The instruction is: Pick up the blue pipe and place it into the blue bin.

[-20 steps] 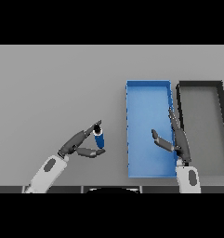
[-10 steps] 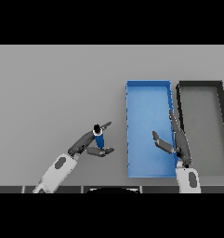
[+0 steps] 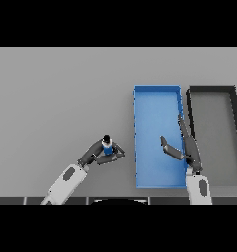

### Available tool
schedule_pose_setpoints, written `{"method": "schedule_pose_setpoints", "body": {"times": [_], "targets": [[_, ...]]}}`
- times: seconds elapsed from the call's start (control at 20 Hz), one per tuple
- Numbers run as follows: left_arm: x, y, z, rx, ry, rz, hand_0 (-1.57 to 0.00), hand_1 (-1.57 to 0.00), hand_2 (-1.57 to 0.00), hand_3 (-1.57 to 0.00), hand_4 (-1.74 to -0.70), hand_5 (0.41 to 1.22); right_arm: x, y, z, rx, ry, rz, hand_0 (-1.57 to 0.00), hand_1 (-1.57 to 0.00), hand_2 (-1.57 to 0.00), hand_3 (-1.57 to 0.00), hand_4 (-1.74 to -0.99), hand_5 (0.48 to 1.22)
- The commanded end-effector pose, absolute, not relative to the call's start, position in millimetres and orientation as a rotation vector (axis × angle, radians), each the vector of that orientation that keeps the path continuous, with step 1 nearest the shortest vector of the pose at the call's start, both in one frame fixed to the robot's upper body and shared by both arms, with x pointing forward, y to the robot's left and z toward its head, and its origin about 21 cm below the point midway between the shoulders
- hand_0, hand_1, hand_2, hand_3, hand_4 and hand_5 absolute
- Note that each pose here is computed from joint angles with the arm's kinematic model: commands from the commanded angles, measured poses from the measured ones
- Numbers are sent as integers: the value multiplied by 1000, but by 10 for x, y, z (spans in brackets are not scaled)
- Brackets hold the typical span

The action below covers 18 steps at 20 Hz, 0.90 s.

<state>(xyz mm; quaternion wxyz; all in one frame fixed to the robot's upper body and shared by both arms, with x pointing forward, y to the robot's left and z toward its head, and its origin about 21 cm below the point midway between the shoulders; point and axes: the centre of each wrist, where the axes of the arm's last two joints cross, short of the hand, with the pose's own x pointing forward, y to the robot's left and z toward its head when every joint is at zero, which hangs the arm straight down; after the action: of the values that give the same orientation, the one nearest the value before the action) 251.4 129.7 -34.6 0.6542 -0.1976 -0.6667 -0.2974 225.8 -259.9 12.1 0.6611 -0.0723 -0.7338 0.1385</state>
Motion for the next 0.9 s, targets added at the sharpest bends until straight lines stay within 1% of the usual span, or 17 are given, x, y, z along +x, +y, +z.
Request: {"method": "schedule_pose_setpoints", "body": {"times": [0.0, 0.1, 0.2, 0.3, 0.4, 0.45, 0.55, 0.6, 0.7, 0.75, 0.85], "targets": [[2517, 1292, -316, -446, -1528, -677, -1317, -1356, -1386, -1378, -1513, 1139, 2232, -2586, 98, -153, -1663, 316, 1, 1, 1, 1, -1222, 646], [2496, 1238, -314, -449, -1566, -661, -1408, -1434, -1453, -1448, -1492, 1169, 2235, -2598, 86, -146, -1665, 318, 1, 1, 1, 1, -1220, 635], [2542, 1190, -205, -450, -1616, -648, -1467, -1483, -1495, -1492, -1478, 1188, 2269, -2599, 122, -141, -1667, 309, 1, 1, 1, 1, -1219, 628], [2569, 1142, -87, -479, -1670, -634, -1504, -1515, -1522, -1520, -1471, 1200, 2276, -2564, 158, -140, -1666, 308, 1, 1, 1, 1, -1229, 633], [2601, 1131, 55, -492, -1709, -634, -1528, -1535, -1540, -1539, -1468, 1207, 2240, -2613, 123, -170, -1659, 325, 1, 1, 1, 1, -1220, 638], [2617, 1101, 113, -507, -1713, -640, -1537, -1542, -1546, -1545, -1467, 1210, 2264, -2626, 145, -177, -1664, 327, 1, 1, 1, 1, -1213, 639], [2631, 1035, 290, -549, -1743, -664, -1549, -1553, -1555, -1554, -1466, 1214, 2247, -2627, 147, -181, -1669, 334, 1, 1, 1, 1, -1194, 642], [2623, 994, 359, -561, -1760, -676, -1554, -1556, -1558, -1558, -1465, 1215, 2277, -2646, 125, -191, -1651, 336, 1, 1, 1, 1, -1184, 643], [2603, 967, 419, -576, -1752, -705, -1560, -1562, -1563, -1563, -1466, 1217, 2284, -2659, 101, -192, -1651, 342, 1, 1, 1, 1, -1170, 644], [2587, 944, 459, -574, -1757, -712, -1562, -1563, -1564, -1564, -1467, 1218, 2272, -2621, 101, -192, -1665, 346, 1, 1, 1, 1, -1161, 644], [2578, 929, 515, -572, -1749, -723, -1565, -1566, -1567, -1567, -1467, 1219, 2264, -2672, 128, -187, -1677, 340, 1, 1, 1, 1, -1155, 642]]}}
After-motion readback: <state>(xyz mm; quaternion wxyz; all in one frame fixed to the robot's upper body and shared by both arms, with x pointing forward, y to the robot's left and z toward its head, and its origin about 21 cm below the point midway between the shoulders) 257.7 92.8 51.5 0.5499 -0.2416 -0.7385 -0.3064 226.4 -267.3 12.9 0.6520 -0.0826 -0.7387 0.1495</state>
